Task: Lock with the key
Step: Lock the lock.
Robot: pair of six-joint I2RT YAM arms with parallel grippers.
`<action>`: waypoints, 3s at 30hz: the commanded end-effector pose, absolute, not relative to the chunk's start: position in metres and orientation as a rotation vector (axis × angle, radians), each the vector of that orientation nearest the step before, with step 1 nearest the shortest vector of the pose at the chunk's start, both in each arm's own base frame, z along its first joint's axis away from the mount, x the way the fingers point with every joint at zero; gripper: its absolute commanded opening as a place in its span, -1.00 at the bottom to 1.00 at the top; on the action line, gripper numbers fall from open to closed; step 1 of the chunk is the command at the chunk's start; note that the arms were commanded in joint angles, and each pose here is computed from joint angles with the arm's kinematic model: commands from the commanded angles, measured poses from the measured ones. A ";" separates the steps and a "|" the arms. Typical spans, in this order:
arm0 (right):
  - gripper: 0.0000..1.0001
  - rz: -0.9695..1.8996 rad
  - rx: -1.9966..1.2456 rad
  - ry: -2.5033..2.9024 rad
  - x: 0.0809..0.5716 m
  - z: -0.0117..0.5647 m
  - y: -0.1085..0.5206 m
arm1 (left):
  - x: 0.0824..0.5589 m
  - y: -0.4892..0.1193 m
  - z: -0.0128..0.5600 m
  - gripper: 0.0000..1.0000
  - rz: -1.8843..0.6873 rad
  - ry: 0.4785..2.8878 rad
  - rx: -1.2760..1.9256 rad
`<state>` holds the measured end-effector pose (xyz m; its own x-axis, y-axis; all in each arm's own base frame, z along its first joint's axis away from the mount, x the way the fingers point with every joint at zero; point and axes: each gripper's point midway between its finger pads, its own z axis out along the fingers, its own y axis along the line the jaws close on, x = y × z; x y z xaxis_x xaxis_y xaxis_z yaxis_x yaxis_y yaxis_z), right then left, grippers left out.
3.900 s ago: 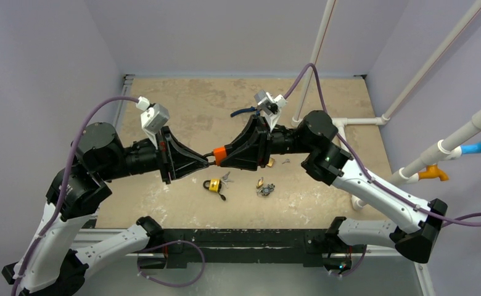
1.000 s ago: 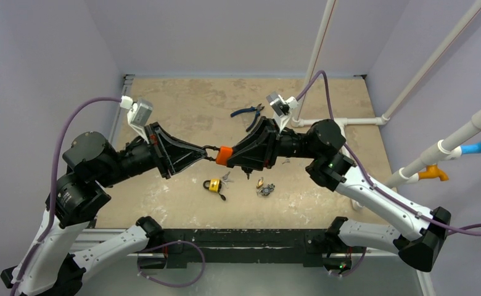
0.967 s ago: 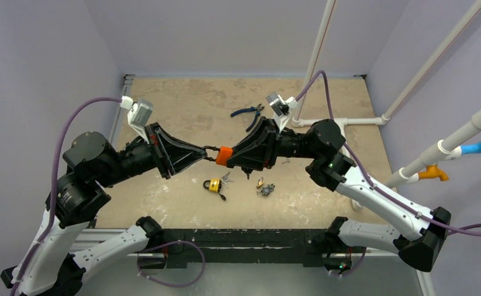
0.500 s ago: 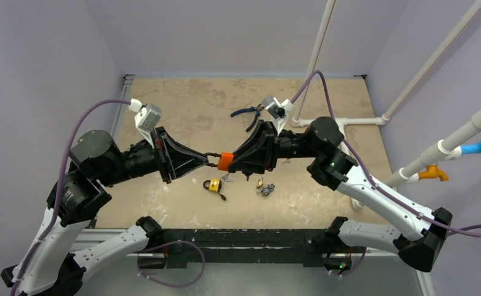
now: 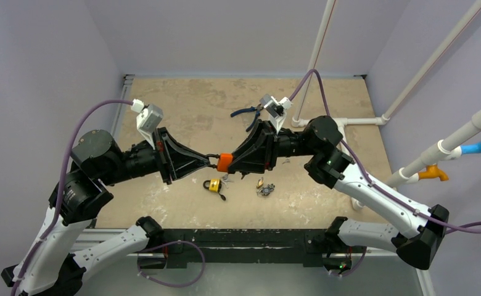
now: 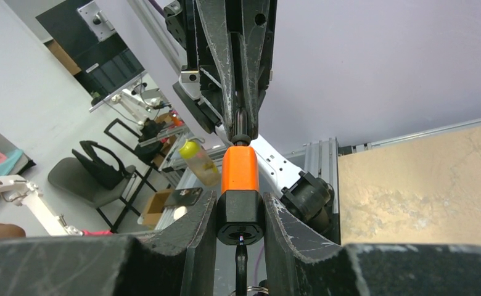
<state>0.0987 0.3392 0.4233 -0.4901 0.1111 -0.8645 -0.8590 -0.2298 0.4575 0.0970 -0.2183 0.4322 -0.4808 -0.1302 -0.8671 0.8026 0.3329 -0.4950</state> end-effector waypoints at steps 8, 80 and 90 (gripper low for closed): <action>-1.00 1.759 -0.903 1.135 0.102 0.480 0.336 | 0.097 -0.232 0.416 -1.00 -1.348 1.736 0.654; -1.00 1.708 -0.923 1.179 0.113 0.482 0.362 | 0.095 -0.261 0.394 -1.00 -1.381 1.832 0.734; -1.00 1.706 -0.935 1.199 0.111 0.473 0.361 | 0.107 -0.246 0.401 -0.68 -1.265 1.834 0.649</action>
